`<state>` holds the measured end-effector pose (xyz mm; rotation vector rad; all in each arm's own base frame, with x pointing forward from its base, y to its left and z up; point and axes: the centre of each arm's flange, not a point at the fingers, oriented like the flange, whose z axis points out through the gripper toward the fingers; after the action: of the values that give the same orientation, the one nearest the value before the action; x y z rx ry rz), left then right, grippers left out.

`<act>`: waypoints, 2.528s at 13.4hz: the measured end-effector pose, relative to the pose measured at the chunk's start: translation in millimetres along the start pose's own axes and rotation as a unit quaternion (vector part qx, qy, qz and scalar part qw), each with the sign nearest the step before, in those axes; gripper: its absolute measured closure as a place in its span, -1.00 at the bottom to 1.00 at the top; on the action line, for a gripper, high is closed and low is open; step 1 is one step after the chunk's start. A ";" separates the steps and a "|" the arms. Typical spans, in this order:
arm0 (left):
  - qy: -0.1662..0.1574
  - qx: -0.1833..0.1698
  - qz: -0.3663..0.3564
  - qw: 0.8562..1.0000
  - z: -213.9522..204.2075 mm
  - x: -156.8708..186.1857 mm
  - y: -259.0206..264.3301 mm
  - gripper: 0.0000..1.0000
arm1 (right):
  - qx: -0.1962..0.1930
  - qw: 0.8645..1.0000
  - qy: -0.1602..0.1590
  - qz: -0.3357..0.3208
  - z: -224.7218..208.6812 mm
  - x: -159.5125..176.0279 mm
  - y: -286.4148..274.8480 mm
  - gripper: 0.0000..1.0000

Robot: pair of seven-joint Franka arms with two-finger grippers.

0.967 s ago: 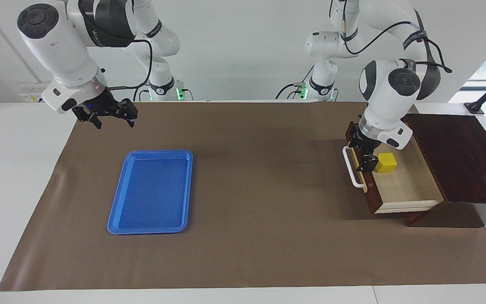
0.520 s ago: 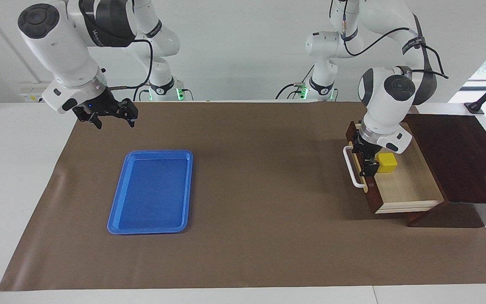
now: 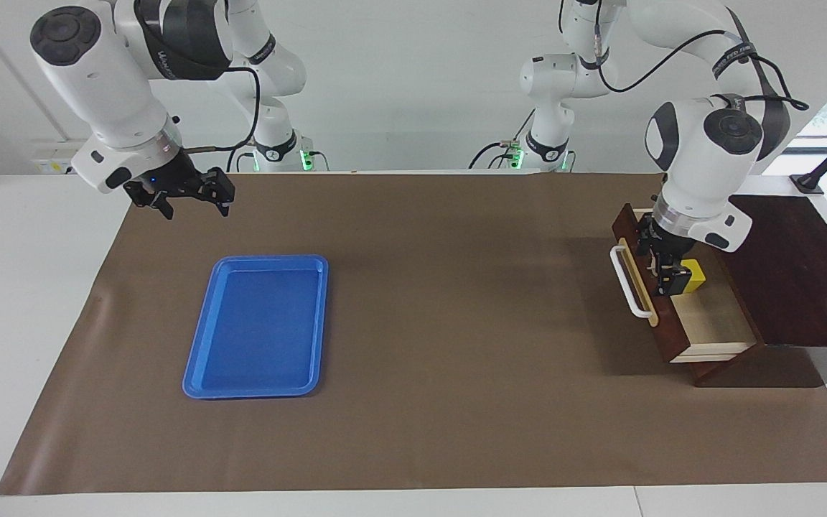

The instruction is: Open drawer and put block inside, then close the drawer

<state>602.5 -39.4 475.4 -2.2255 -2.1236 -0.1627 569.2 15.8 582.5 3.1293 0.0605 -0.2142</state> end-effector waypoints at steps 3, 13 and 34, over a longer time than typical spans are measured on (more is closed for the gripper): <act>0.001 0.003 0.013 1.000 3.9 34.8 0.0 -1.00 | 0.000 1.000 0.000 0.000 0.0 0.0 0.0 -1.00; 0.001 0.011 0.047 0.999 14.8 117.1 -9.0 -1.00 | 0.000 1.000 0.000 0.000 0.0 0.0 0.0 -1.00; -0.091 0.033 0.606 0.789 -79.1 29.8 -62.1 -1.00 | 0.000 1.000 0.002 0.000 -1.8 -1.3 0.0 -1.00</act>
<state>539.1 -16.0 555.6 -3.0804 -0.3436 0.2029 568.1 15.8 584.4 3.1295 0.0605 -0.2089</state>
